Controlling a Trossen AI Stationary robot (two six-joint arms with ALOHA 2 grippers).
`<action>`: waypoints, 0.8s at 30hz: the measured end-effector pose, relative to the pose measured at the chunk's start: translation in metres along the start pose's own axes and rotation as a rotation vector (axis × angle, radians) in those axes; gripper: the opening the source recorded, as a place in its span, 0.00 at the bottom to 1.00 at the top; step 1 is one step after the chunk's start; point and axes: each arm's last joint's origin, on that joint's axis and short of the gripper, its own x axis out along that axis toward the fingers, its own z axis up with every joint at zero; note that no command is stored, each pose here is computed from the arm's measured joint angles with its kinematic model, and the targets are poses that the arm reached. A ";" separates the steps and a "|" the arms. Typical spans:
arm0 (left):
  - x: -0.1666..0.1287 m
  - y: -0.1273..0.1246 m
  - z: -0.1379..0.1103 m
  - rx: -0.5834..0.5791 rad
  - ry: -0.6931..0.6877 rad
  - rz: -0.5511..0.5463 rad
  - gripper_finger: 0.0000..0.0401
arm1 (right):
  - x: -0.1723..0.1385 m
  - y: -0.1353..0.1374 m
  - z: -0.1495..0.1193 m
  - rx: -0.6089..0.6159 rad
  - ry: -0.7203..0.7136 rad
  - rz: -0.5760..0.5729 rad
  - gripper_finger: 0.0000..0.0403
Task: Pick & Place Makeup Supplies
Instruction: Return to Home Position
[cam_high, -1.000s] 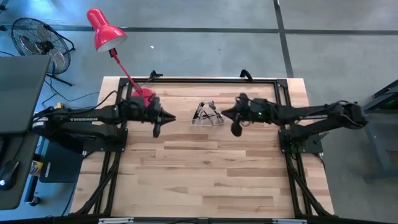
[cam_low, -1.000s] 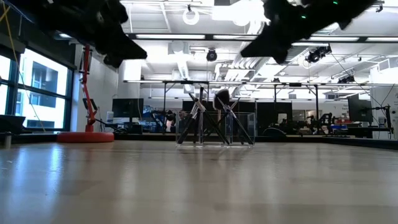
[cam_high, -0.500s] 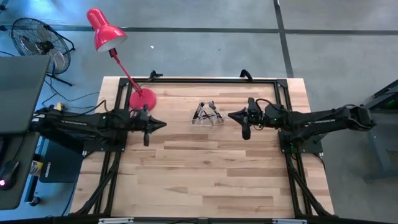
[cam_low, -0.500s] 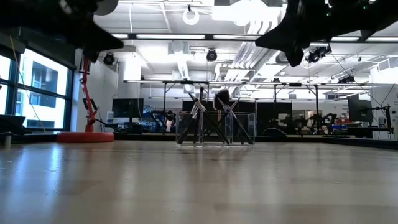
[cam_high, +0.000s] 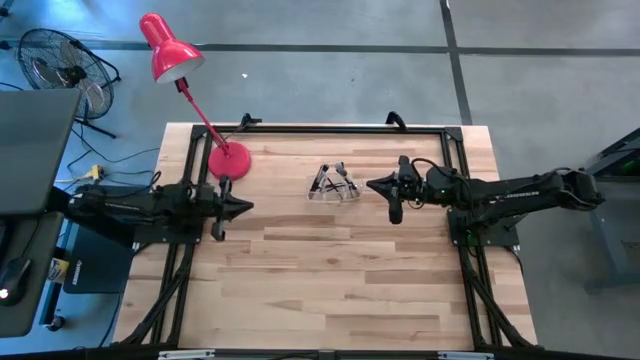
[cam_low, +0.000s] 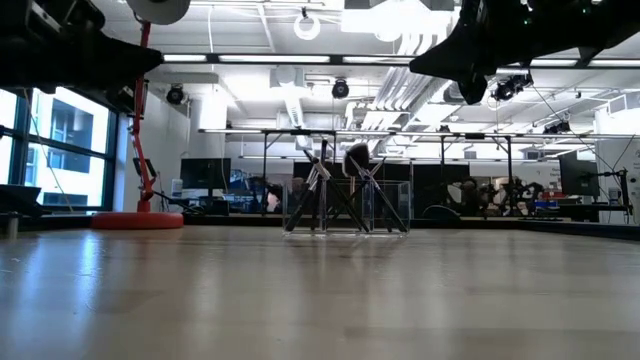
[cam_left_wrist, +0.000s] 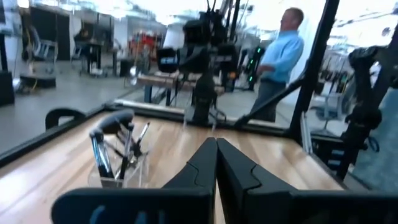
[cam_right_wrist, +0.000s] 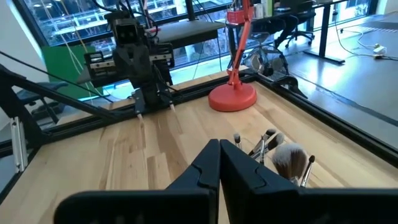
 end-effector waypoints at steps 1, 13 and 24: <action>-0.002 0.001 -0.002 0.003 -0.011 -0.004 0.00 | 0.000 0.000 0.000 0.000 0.000 -0.001 0.01; -0.011 0.005 -0.011 0.075 0.075 0.080 0.00 | 0.000 0.001 -0.001 0.006 0.013 0.034 0.00; -0.011 0.002 -0.014 0.079 0.108 -0.030 0.00 | 0.000 0.002 -0.001 0.000 0.028 0.087 0.00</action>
